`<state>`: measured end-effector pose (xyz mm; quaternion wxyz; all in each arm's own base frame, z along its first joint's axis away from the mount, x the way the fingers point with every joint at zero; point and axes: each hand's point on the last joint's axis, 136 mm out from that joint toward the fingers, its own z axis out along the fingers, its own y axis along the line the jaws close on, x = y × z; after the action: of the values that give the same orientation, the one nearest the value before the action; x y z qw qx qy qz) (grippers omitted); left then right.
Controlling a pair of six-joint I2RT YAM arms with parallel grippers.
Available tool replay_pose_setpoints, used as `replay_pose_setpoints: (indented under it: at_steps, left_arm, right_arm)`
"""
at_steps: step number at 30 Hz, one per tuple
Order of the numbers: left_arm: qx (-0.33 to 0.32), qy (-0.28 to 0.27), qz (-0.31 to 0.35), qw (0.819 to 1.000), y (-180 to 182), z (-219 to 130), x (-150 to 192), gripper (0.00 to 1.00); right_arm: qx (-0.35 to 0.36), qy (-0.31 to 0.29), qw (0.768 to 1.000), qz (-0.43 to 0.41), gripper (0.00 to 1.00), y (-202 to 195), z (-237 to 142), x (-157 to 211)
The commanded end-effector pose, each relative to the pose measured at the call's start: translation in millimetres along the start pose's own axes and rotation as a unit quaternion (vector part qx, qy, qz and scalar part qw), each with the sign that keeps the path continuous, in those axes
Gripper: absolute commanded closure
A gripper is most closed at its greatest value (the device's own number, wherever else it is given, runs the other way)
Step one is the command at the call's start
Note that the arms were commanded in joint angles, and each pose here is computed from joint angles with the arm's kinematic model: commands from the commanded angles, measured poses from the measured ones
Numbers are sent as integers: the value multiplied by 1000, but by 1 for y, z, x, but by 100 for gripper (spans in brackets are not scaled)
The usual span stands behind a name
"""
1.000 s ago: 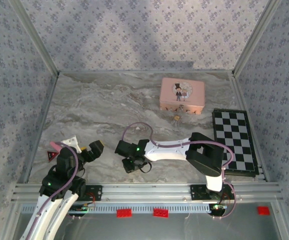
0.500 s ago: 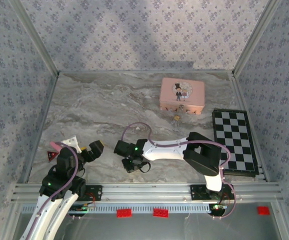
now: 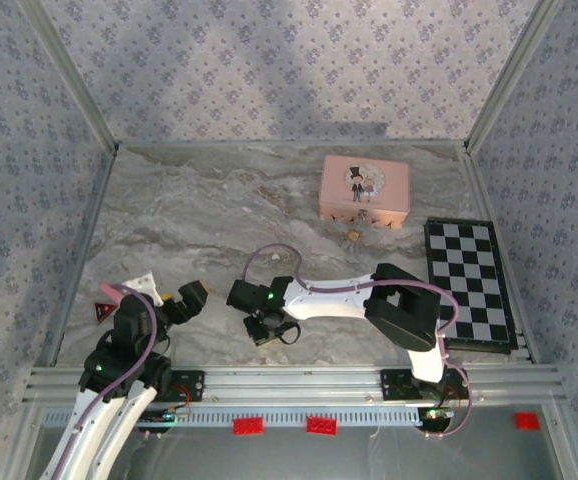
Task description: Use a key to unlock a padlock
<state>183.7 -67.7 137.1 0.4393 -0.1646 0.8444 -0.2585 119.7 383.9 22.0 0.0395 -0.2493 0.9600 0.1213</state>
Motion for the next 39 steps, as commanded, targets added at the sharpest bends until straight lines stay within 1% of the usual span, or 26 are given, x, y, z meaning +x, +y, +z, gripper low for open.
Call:
replay_pose_setpoints:
  at_steps: [1, 13, 15, 21, 25, 29, 33, 36, 39]
  left_arm:
    - [10, -4, -1, 1000, -5, 0, -2, 0]
    - [10, 10, -3, 1000, -10, 7, -2, 0]
    - [10, 12, -6, 1000, -10, 8, -2, 0]
    - [24, 11, -26, 999, -15, 9, -3, 0]
    - [51, 11, -42, 998, -28, 13, -6, 0]
    - [86, 23, -57, 994, -48, 19, -12, 0]
    - [138, 36, -77, 987, -78, 26, -20, 0]
    - [173, 47, -92, 979, -101, 29, -29, 0]
    - [202, 57, -101, 972, -120, 30, -36, 2]
  right_arm:
    - [-5, 2, 1000, -12, 88, 8, 5, 0]
    - [-15, -75, 997, -7, 94, 3, -25, -17]
    - [-12, -74, 997, 3, 97, -7, -22, -13]
    - [-35, -106, 993, 35, 100, -18, -32, -22]
    - [-53, -150, 985, 72, 100, -30, -51, -35]
    - [-88, -213, 963, 138, 100, -48, -77, -52]
    - [-131, -284, 927, 207, 100, -67, -103, -70]
    - [-143, -329, 903, 237, 100, -77, -120, -78]
    - [-153, -362, 882, 259, 100, -83, -132, -84]
